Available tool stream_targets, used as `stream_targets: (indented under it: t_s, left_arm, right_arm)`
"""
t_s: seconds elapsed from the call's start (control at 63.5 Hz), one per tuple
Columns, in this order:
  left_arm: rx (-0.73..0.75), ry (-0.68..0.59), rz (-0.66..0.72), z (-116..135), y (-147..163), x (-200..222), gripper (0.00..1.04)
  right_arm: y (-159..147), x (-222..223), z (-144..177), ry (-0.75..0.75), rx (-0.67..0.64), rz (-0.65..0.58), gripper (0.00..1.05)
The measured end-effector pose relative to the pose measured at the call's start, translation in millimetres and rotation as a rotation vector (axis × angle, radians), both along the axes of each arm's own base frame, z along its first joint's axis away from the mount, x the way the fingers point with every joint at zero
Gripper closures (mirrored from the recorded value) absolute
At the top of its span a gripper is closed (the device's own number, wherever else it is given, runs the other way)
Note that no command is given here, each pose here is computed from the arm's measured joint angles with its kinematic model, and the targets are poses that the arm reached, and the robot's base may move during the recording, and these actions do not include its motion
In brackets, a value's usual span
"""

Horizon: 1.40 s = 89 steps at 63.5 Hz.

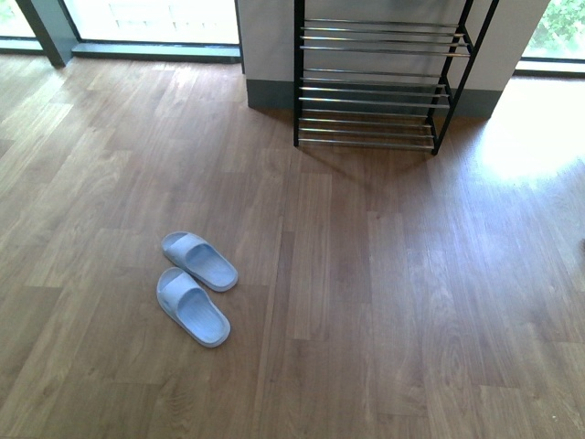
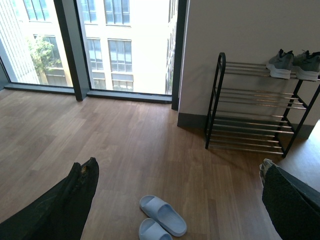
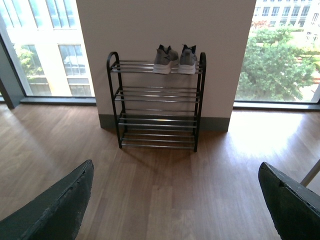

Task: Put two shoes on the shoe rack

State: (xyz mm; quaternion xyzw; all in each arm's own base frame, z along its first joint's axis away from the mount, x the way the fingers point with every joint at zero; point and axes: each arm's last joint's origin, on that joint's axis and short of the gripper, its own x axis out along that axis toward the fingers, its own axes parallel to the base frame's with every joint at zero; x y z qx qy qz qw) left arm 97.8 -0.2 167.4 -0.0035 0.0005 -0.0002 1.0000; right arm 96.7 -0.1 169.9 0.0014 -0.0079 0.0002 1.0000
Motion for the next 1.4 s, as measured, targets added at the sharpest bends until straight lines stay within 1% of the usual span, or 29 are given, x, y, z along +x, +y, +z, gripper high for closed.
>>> stream_targets:
  t_s: [1.401]
  left_arm:
    - [0.0,0.0,0.0,0.0,0.0,0.0,0.09]
  right_arm:
    - [-0.1,0.0,0.0,0.0,0.0,-0.002,0.09]
